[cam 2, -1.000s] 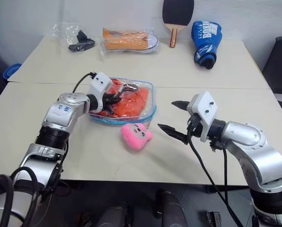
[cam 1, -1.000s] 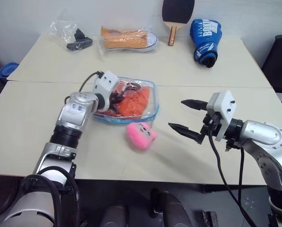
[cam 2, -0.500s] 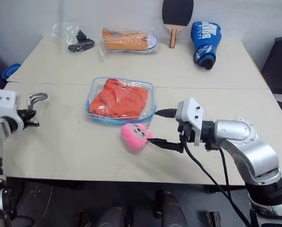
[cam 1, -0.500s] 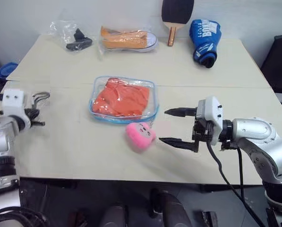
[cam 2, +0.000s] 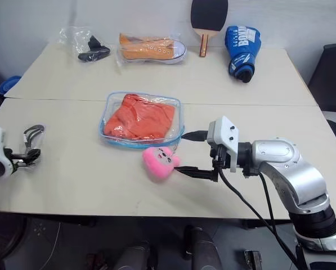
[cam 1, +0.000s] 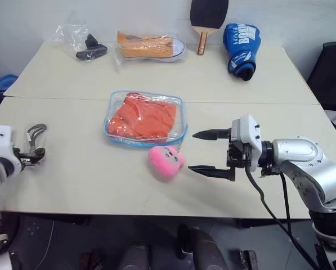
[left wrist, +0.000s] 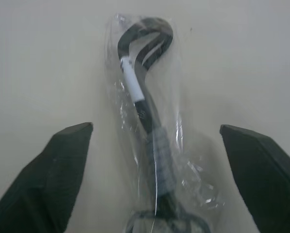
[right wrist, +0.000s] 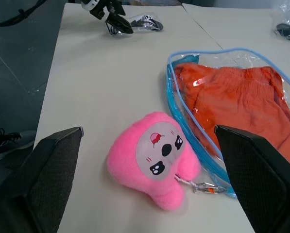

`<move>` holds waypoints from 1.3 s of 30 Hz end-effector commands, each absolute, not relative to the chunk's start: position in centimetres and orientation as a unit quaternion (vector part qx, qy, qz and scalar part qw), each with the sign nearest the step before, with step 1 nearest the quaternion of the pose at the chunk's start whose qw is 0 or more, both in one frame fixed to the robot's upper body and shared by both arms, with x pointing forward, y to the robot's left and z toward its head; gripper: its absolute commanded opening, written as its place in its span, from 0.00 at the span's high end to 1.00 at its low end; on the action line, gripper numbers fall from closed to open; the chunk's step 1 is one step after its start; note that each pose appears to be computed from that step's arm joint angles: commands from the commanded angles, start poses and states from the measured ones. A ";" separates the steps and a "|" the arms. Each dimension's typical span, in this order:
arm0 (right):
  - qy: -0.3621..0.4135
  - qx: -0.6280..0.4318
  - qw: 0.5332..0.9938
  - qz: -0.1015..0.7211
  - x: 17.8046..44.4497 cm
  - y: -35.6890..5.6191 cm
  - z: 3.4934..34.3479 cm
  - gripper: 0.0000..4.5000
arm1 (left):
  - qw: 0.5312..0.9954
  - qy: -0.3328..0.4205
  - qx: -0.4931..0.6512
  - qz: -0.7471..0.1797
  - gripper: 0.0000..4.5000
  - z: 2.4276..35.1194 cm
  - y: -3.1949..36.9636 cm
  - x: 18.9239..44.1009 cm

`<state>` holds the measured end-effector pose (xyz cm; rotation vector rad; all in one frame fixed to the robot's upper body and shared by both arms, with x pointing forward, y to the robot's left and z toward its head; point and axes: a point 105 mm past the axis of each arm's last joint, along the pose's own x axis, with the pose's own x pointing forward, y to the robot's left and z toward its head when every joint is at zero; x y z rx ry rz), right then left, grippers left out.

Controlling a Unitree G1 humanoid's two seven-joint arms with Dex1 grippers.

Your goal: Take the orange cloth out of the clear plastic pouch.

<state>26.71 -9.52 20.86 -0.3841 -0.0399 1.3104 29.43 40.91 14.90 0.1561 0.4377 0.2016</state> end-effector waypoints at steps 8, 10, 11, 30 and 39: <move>-0.020 -0.192 0.788 0.585 26.3 -10.8 21.1 0.00 | 0.858 0.040 0.362 -0.361 0.01 25.6 24.0 28.6; -0.021 -0.191 0.791 0.581 26.4 -10.8 21.1 0.00 | 0.815 0.052 0.411 -0.405 0.01 24.3 21.9 29.3; -0.023 -0.190 0.793 0.578 26.5 -10.8 21.2 0.00 | 0.786 0.057 0.443 -0.426 0.01 23.4 20.8 30.0; -0.021 -0.186 0.836 0.515 25.2 -11.9 20.7 0.00 | 0.639 0.059 0.624 -0.446 0.14 18.3 19.2 38.2; -0.019 -0.186 0.835 0.518 25.1 -11.7 20.6 0.00 | 0.634 0.054 0.620 -0.459 0.76 17.7 19.7 37.8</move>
